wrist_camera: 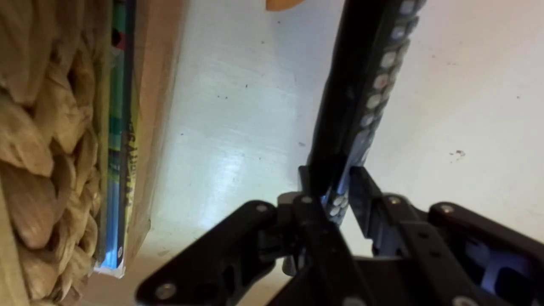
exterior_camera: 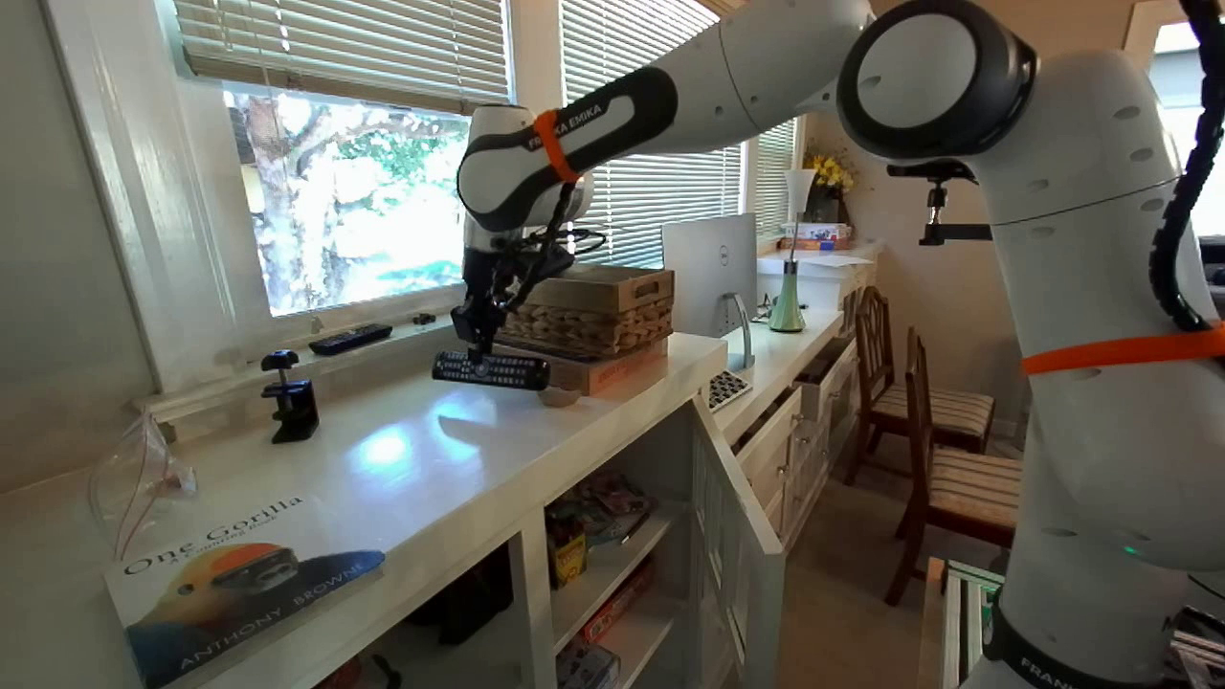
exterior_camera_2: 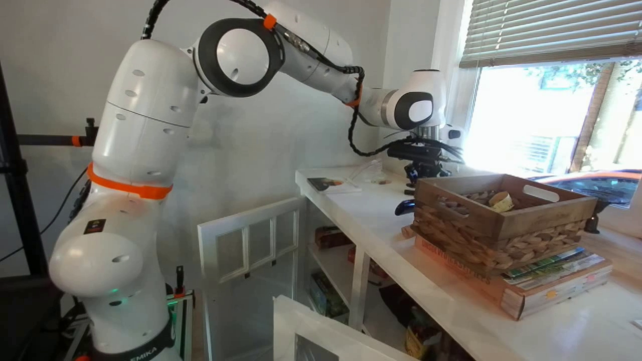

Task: Take the remote out of the basket and place it on the table top

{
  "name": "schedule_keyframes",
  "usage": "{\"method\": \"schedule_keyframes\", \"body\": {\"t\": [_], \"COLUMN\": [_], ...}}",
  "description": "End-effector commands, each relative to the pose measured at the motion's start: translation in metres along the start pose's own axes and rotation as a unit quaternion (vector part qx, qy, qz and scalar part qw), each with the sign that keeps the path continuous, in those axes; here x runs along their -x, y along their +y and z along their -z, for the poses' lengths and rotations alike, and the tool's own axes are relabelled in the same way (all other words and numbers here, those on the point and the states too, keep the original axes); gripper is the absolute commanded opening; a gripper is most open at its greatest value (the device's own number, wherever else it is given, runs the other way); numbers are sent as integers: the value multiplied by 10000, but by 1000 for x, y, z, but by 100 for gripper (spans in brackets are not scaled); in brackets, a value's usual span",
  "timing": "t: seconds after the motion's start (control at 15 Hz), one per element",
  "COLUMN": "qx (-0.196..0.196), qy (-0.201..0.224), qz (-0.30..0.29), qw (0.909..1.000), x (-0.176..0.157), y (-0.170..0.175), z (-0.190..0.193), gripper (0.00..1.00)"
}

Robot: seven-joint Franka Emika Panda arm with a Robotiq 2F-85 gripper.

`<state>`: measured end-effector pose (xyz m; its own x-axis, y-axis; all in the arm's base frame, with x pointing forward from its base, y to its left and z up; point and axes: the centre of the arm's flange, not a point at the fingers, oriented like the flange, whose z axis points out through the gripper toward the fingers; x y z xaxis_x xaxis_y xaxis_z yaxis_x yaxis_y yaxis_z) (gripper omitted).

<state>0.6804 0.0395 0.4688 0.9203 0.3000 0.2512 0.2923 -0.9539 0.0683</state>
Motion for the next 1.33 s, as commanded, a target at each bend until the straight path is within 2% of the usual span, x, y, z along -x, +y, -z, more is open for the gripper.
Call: {"method": "schedule_keyframes", "body": {"t": [0.0,0.27,0.73,0.8,0.87,1.0,1.27], "qx": [111,85,104,124,144,200,285], "qy": [-332,-515,-588,-590,-580,-548,-443], "qz": [47,109,95,96,105,104,136], "qw": [9994,9986,9982,9981,9982,9982,9985], "x": [-8,-5,-6,-6,-6,-7,-13], "y": [-6,-11,-10,-10,-9,-9,-7], "z": [-21,-32,-28,-28,-27,-24,-15], "gripper": [6,6,6,14,48,45,74]}}
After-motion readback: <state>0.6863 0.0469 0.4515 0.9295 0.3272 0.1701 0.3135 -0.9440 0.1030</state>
